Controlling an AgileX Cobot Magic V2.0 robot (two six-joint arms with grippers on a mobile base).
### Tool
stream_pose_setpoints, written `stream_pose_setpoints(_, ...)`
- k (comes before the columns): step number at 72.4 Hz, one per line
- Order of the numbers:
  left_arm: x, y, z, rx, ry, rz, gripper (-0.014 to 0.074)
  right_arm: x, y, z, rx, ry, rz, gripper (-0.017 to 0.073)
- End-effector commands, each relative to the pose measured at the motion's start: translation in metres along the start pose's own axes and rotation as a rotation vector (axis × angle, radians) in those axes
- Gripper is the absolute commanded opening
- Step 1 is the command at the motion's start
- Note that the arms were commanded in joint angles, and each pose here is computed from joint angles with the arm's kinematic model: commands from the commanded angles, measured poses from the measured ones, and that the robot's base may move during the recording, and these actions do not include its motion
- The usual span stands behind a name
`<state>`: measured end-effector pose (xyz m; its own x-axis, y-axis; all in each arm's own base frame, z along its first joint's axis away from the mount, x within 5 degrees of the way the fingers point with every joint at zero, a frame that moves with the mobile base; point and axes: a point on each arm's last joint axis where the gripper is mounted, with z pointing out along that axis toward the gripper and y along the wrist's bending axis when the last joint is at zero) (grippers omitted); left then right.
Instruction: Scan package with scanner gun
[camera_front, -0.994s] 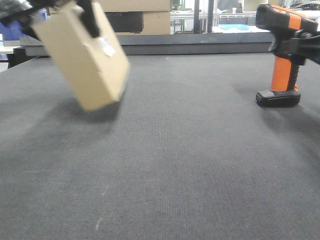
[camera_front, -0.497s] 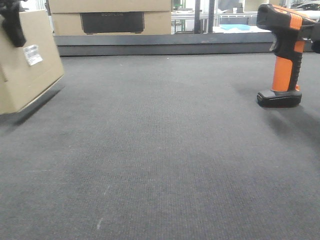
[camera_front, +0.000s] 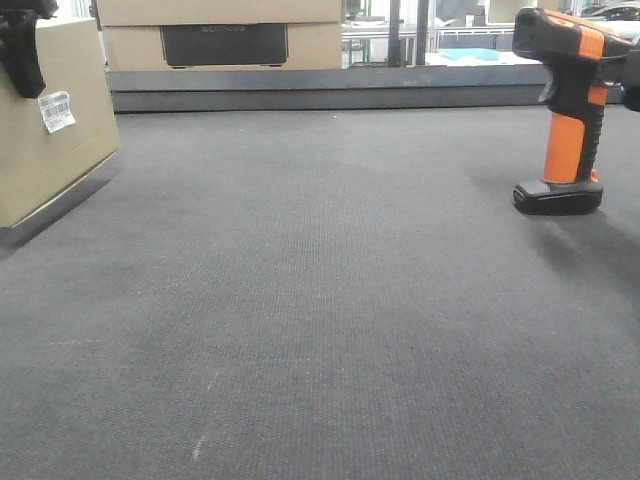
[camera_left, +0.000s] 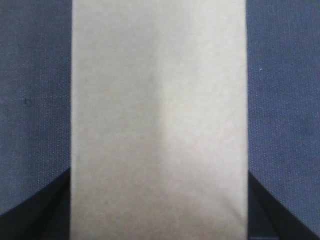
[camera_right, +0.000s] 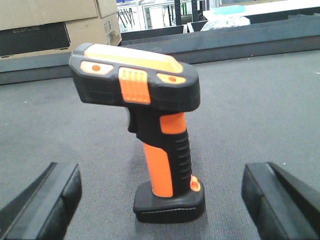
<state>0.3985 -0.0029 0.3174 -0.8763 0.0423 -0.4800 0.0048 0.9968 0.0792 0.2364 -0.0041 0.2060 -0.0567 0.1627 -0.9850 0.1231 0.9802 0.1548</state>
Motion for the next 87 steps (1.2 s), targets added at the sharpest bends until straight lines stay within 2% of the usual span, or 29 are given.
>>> stream_pose_setpoints(1,-0.003,-0.002,-0.005,0.016,-0.032,-0.013,0.0104,-0.002,0.000,-0.002,-0.007,-0.018,-0.005,0.0559)
stream_pose_setpoints(4,-0.003,-0.003,-0.005,0.021,-0.032,-0.016,0.0200,-0.002,0.000,-0.002,-0.007,-0.018,-0.005,0.0559)
stream_pose_setpoints(10,-0.002,-0.003,-0.005,0.022,-0.022,-0.017,0.0334,-0.002,0.000,-0.002,-0.007,-0.018,-0.005,0.0559)
stream_pose_setpoints(16,-0.001,-0.003,-0.005,0.022,-0.010,-0.016,0.0432,-0.002,0.000,-0.002,-0.007,-0.018,-0.005,0.0559)
stream_pose_setpoints(22,0.000,-0.002,-0.005,0.018,-0.003,-0.016,0.0489,-0.002,0.000,-0.002,-0.007,-0.018,-0.005,0.0559)
stream_pose_setpoints(28,0.000,-0.002,-0.005,0.016,-0.003,-0.039,0.0522,-0.002,0.000,-0.002,-0.007,-0.018,-0.005,0.0559)
stream_pose_setpoints(34,0.000,-0.001,-0.005,0.007,-0.003,-0.061,0.0517,-0.002,0.000,-0.002,-0.007,-0.018,-0.005,0.0559)
stream_pose_setpoints(41,-0.002,0.001,-0.011,-0.014,-0.022,-0.064,0.0517,-0.002,0.000,-0.002,-0.007,-0.018,-0.005,0.0559)
stream_pose_setpoints(52,-0.002,0.009,-0.044,-0.075,-0.099,-0.093,0.0517,-0.003,0.000,-0.002,-0.007,-0.020,-0.004,0.0558)
stream_pose_setpoints(58,0.000,0.012,-0.069,-0.075,-0.158,-0.102,0.0514,-0.007,0.001,-0.004,-0.010,-0.039,-0.002,0.0558)
stream_pose_setpoints(65,0.004,0.011,-0.096,-0.061,-0.216,-0.111,0.0468,-0.013,0.002,-0.008,-0.015,-0.060,0.004,0.0558)
stream_pose_setpoints(70,0.009,0.009,-0.108,-0.034,-0.236,-0.122,0.0382,-0.017,0.002,-0.011,-0.019,-0.058,0.008,0.0558)
stream_pose_setpoints(77,0.020,0.005,-0.116,0.020,-0.252,-0.144,0.0216,-0.022,0.003,-0.016,-0.024,-0.049,0.014,0.0558)
stream_pose_setpoints(87,0.044,-0.007,-0.117,0.061,-0.336,-0.117,-0.0076,-0.031,0.004,-0.025,-0.034,-0.049,0.023,0.0558)
